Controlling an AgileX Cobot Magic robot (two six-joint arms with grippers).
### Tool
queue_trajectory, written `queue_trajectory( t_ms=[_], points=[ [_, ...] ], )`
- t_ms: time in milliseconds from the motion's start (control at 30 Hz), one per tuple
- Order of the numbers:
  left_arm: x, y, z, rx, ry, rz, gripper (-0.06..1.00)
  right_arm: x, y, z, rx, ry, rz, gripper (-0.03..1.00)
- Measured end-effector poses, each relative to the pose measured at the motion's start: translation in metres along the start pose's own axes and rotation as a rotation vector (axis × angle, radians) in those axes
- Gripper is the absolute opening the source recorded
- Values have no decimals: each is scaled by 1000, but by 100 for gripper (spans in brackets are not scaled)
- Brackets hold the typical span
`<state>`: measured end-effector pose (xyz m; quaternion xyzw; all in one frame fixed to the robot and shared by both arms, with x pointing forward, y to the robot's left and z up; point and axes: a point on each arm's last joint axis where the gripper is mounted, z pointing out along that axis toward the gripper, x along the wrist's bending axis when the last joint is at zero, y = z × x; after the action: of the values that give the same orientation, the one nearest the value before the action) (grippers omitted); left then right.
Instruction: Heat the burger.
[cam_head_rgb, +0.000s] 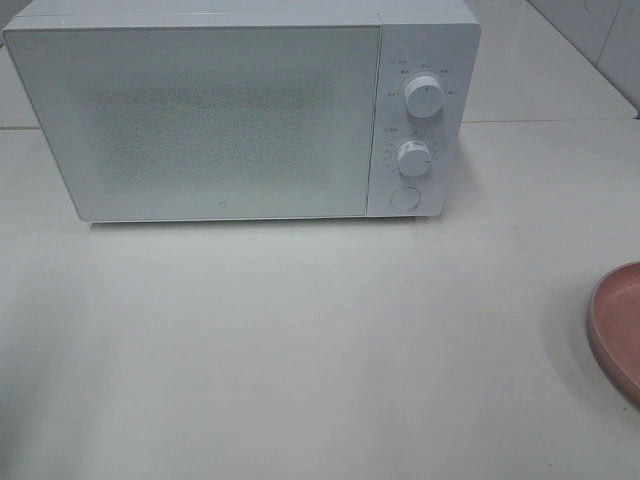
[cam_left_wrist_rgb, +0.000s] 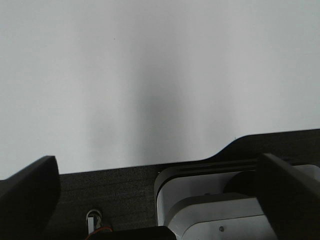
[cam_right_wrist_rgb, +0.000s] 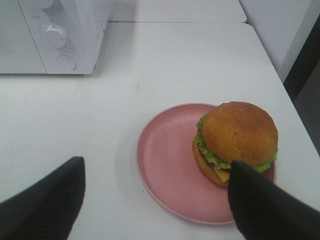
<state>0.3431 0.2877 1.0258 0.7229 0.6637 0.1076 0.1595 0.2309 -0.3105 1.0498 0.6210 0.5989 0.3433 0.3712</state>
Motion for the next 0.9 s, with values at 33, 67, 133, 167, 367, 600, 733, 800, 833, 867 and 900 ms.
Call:
queue_trajectory(
  t_ms=[33,67,133,167,367,600,733,800,833,867,900],
  points=[
    [0,-4,0,-13,1,1,97,0,0,0,0,0,0,76],
    [0,-11,-4,-57,1,3,97,0,0,0,0,0,0,76],
    [0,-13,-7,-79,1,4,97,0,0,0,0,0,0,76],
    [0,-16,-13,-128,1,7,97,0,0,0,0,0,0,76],
    [-1,-28,-27,-246,6,16,97,0,0,0,0,0,0,76],
    [-1,-52,-49,-465,20,3,97,0,0,0,0,0,0,75],
    [0,-64,-57,-561,52,-31,97,0,0,0,0,0,0,75],
    [-2,-77,-65,-658,74,-47,97,0,0,0,0,0,0,75],
    [-2,-77,-65,-658,74,-47,97,0,0,0,0,0,0,75],
    [-3,-85,-68,-710,78,-44,97,0,0,0,0,0,0,75],
    [-3,-88,-69,-731,80,-43,97,0,0,0,0,0,0,75]
  ],
)
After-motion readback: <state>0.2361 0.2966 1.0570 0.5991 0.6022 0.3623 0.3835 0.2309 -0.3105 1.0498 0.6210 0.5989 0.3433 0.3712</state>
